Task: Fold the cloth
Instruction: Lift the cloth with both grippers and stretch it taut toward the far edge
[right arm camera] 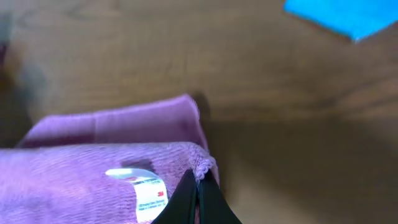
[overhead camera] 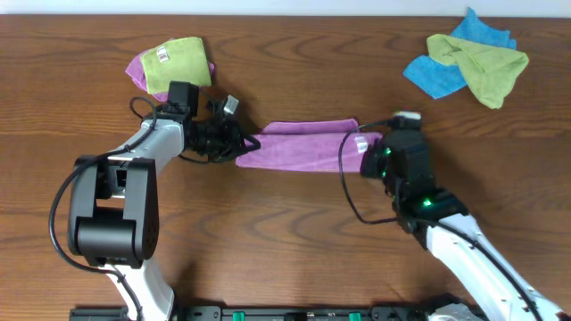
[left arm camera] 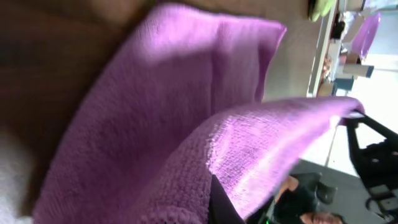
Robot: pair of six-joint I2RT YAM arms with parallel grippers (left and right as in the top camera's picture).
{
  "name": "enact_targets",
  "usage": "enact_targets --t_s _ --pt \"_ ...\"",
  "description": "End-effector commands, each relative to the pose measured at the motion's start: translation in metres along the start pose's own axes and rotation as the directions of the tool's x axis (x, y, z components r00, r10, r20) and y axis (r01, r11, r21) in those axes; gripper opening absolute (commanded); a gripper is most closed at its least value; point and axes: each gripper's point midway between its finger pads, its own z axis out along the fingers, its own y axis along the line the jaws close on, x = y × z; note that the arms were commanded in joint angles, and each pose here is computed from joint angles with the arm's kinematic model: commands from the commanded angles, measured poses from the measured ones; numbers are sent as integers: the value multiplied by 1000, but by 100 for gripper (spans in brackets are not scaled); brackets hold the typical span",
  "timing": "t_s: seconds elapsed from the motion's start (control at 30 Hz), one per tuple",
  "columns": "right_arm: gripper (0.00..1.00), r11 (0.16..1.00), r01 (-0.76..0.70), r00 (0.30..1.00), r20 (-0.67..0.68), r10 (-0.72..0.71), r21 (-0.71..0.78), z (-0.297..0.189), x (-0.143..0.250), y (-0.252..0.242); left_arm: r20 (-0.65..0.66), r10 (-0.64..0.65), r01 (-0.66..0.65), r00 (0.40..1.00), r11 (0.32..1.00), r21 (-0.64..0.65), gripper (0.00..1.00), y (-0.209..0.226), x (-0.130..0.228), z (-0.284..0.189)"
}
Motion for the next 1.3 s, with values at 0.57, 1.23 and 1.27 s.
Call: enact_targets --t_s 0.57,1.23,1.27 --pt "1 993 118 991 57 -117 -7 69 -22 10 199 13 20 980 986 -164 6 12 -45 -1" --pt "1 983 184 982 -41 -183 14 104 -3 9 294 56 34 954 956 -292 6 40 -67 -2" --pt "1 982 186 981 -51 -185 16 104 0 8 293 55 35 954 956 -293 6 40 -67 -2"
